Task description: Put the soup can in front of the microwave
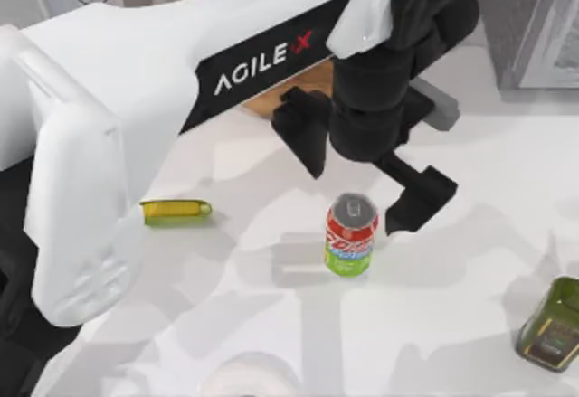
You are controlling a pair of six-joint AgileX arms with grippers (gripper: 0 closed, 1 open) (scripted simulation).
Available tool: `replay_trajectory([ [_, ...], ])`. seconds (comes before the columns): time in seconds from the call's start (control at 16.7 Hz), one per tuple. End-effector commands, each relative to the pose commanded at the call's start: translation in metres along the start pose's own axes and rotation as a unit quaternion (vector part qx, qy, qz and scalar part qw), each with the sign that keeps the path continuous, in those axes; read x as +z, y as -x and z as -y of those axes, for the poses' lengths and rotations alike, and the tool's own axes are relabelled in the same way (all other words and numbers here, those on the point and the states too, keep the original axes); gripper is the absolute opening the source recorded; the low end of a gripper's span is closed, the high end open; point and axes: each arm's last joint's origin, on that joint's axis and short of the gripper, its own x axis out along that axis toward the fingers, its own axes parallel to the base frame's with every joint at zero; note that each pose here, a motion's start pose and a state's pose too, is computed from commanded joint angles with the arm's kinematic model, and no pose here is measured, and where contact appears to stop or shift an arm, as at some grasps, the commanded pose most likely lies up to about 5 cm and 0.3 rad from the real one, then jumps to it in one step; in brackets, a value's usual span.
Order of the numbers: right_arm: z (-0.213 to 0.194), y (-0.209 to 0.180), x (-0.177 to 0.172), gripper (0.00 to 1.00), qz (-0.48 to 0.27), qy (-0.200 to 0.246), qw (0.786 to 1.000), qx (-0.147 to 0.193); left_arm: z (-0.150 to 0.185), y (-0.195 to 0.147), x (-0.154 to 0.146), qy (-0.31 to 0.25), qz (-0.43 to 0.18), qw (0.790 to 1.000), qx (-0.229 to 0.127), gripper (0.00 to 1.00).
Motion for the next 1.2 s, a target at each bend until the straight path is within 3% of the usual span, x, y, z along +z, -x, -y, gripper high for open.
replay_trajectory([
  [0.36,0.0,0.0,0.0,1.0,0.0,0.0,1.0,0.0,0.001,-0.05,0.0,0.0,0.0,1.0,0.0,1.0],
  [0.66,0.0,0.0,0.0,1.0,0.0,0.0,1.0,0.0,0.001,-0.055,0.0,0.0,0.0,1.0,0.0,1.0],
  [1.2,0.0,0.0,0.0,1.0,0.0,0.0,1.0,0.0,0.001,-0.055,0.0,0.0,0.0,1.0,0.0,0.32],
])
